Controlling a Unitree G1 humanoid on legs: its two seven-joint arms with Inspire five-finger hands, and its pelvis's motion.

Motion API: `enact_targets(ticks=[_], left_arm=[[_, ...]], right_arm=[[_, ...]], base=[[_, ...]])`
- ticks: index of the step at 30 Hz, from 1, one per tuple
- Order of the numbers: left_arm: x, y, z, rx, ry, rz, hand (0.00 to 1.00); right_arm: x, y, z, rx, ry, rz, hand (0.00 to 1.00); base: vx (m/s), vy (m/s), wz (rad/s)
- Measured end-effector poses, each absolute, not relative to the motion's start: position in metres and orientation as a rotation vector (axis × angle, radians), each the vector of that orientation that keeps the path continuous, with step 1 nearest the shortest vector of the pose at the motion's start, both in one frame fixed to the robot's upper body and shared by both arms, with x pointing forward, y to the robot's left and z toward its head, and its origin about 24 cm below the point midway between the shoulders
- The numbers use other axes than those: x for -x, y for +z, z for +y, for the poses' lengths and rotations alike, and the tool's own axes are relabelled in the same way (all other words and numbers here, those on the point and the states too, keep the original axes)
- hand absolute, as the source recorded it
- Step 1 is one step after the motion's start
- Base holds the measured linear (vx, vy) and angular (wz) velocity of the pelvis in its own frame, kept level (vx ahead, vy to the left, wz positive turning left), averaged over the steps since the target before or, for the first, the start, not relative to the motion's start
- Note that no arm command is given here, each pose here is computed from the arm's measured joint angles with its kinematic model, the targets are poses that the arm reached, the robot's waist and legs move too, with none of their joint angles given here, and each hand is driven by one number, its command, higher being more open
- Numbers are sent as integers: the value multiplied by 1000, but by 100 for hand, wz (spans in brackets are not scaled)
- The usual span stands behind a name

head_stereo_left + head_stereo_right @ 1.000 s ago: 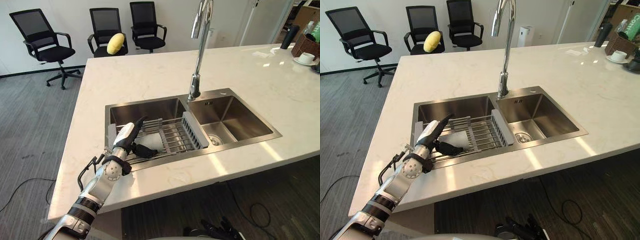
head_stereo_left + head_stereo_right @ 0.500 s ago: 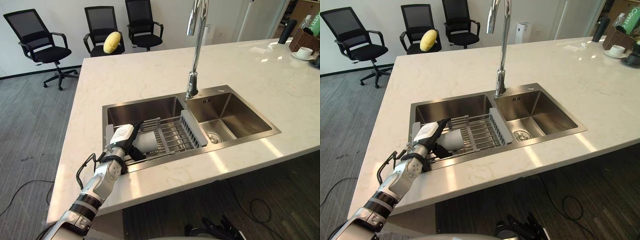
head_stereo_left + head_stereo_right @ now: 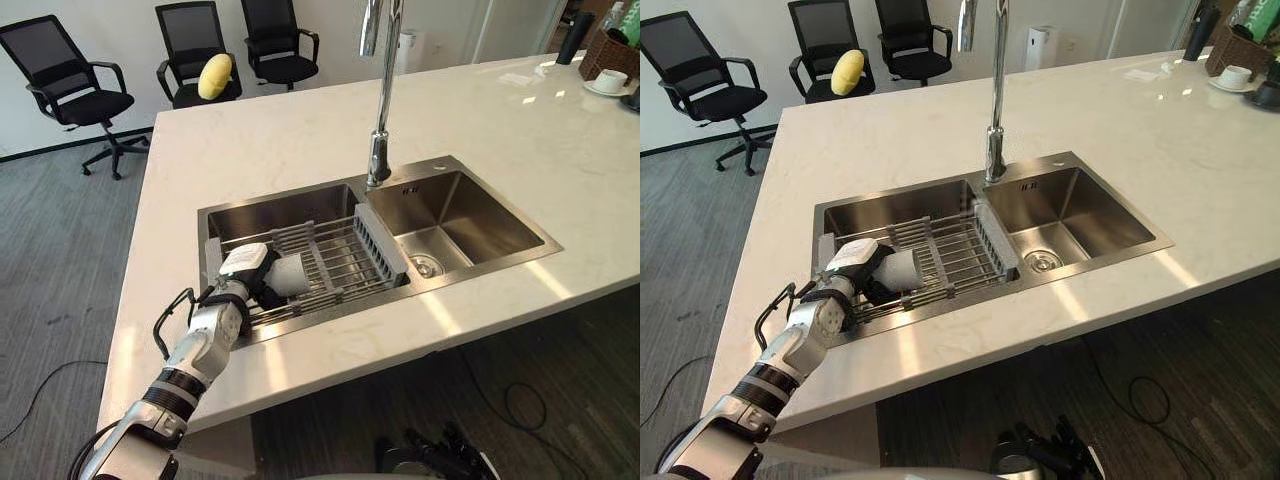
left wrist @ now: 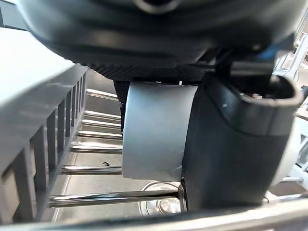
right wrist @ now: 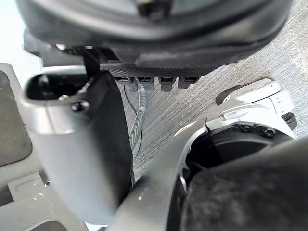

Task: Walk over to the sink, pick up the cup, carry it to the dishwasher, place the cup inside the dishwasher, then close the dishwasher door

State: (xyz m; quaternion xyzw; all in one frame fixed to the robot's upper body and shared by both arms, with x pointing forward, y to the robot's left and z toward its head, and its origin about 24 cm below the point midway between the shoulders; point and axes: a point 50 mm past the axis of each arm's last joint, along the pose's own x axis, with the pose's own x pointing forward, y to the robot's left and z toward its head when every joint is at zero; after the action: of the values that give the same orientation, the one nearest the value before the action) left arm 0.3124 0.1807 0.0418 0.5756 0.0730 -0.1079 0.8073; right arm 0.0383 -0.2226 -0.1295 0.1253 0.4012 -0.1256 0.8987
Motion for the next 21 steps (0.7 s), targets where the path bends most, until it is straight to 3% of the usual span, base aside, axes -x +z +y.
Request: enact_targets(ticks=[15,21], left_arm=[[-311,38,170,-1099,-261,66,0],[-311,101,128,-812,-329,-268,0]], right_arm=[[-35,-129,-221,-254,-259,822,100],[-32,-129,-219,-260,-269,817,100]], base=[[-15,-8,8],[-24,-12,9]])
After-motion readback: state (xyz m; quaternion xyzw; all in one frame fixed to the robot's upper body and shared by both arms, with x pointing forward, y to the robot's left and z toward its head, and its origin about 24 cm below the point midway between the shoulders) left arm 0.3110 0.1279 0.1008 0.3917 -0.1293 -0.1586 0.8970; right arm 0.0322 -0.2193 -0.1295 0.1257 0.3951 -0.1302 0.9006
